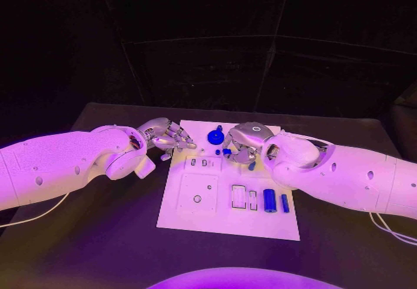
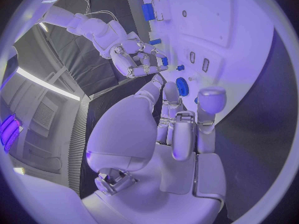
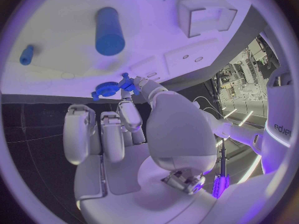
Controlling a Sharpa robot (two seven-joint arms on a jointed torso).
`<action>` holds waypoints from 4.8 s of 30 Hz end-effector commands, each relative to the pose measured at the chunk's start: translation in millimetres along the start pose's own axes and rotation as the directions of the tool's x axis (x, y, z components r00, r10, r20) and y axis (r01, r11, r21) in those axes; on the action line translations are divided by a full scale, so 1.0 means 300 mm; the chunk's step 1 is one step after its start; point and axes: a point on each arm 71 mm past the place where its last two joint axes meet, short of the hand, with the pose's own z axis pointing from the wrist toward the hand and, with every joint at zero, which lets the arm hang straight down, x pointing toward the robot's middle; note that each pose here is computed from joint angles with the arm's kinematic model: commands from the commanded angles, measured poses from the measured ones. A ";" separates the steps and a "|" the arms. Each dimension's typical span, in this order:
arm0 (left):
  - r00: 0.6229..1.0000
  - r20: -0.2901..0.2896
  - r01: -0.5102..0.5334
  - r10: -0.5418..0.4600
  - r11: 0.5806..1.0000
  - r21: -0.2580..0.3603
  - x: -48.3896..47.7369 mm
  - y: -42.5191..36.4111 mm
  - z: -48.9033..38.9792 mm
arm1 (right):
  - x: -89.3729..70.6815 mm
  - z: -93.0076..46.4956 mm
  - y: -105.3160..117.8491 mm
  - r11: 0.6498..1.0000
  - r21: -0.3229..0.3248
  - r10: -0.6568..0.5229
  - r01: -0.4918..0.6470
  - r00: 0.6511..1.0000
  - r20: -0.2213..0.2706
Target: Assemble the parts on the task board
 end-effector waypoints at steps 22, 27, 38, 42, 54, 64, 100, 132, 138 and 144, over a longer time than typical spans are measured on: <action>0.895 -0.021 0.443 -0.445 0.885 0.140 0.040 -0.014 -0.015 | -0.096 -0.156 0.072 0.964 -0.256 0.136 -0.070 0.959 0.250; 0.868 -0.057 0.496 -0.493 0.858 0.132 0.065 -0.011 -0.015 | -0.100 -0.164 0.081 0.962 -0.268 0.135 -0.062 0.956 0.262; 0.850 -0.109 0.525 -0.515 0.845 0.099 0.099 -0.005 -0.017 | -0.102 -0.166 0.093 0.962 -0.266 0.131 -0.057 0.955 0.268; 0.847 -0.124 0.528 -0.517 0.845 0.083 0.107 -0.003 -0.017 | -0.103 -0.164 0.093 0.965 -0.255 0.125 -0.054 0.954 0.272; 0.863 -0.202 0.477 -0.463 0.879 0.021 0.142 0.004 -0.022 | -0.101 -0.153 0.083 0.977 -0.209 0.111 -0.053 0.953 0.281; 0.865 -0.243 0.451 -0.438 0.892 -0.002 0.165 0.005 -0.022 | -0.104 -0.147 0.081 0.980 -0.191 0.112 -0.056 0.948 0.298; 0.742 -0.319 0.615 -0.590 0.788 -0.027 0.235 -0.048 0.018 | -0.132 -0.152 0.130 0.948 -0.294 0.230 -0.120 0.897 0.378; 0.691 -0.383 0.668 -0.613 0.744 0.015 0.246 -0.074 0.009 | -0.125 -0.140 0.135 0.943 -0.308 0.240 -0.129 0.903 0.356; 0.691 -0.382 0.667 -0.614 0.745 0.010 0.244 -0.071 0.009 | -0.126 -0.142 0.131 0.944 -0.305 0.237 -0.127 0.903 0.359; 0.695 -0.373 0.664 -0.615 0.747 0.004 0.240 -0.066 0.010 | -0.127 -0.145 0.130 0.944 -0.306 0.238 -0.126 0.901 0.363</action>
